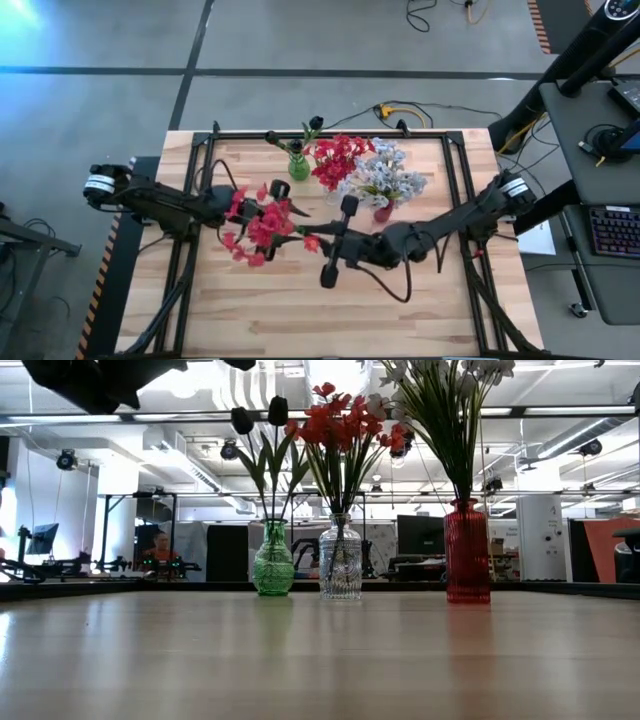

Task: Sort flowers into vase by color
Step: Put the orange flowers into the transparent vase

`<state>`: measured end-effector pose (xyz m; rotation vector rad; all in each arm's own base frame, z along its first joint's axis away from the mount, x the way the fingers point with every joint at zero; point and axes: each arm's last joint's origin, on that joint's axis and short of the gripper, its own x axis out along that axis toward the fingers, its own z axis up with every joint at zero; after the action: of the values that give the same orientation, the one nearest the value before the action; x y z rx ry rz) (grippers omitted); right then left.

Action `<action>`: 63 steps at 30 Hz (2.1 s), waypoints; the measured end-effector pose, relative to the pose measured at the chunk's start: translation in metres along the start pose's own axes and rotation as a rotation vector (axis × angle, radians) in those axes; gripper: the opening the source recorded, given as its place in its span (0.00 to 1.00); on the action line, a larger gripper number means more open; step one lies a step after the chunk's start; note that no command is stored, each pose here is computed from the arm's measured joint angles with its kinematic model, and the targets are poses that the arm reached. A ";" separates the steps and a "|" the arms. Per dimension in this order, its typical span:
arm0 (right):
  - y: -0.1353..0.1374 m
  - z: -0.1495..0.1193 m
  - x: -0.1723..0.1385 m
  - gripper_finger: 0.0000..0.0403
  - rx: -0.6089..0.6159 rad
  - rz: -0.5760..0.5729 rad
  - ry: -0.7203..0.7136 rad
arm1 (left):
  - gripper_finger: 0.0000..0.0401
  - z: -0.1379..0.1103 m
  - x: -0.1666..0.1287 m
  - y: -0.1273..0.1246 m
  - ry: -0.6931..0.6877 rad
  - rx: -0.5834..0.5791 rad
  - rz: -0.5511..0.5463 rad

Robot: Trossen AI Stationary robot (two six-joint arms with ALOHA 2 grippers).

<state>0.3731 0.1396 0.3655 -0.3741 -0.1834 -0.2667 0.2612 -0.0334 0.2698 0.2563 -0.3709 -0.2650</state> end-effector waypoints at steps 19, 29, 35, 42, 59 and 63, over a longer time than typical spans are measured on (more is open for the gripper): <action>0.015 -0.009 0.008 0.03 -0.094 0.000 -0.158 | 0.39 0.017 0.024 0.005 0.052 -0.037 -0.089; 0.011 -0.008 0.010 0.03 -0.107 0.003 -0.192 | 0.26 0.010 0.036 0.006 0.077 -0.044 -0.096; 0.011 -0.009 0.010 0.03 -0.123 -0.001 -0.183 | 0.11 0.006 0.045 0.006 0.077 -0.046 -0.121; 0.016 -0.004 0.002 0.08 -0.120 -0.059 -0.124 | 0.01 0.007 0.038 0.006 0.139 -0.060 -0.111; 0.019 0.023 -0.011 0.57 -0.062 -0.217 0.232 | 0.00 0.011 0.025 0.009 0.326 -0.045 0.005; 0.018 0.024 -0.009 0.59 -0.019 -0.211 0.268 | 0.00 0.011 0.024 0.009 0.326 -0.039 0.005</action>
<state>0.3667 0.1666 0.3792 -0.3339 0.0443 -0.5230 0.2807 -0.0343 0.2901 0.2555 -0.0437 -0.2205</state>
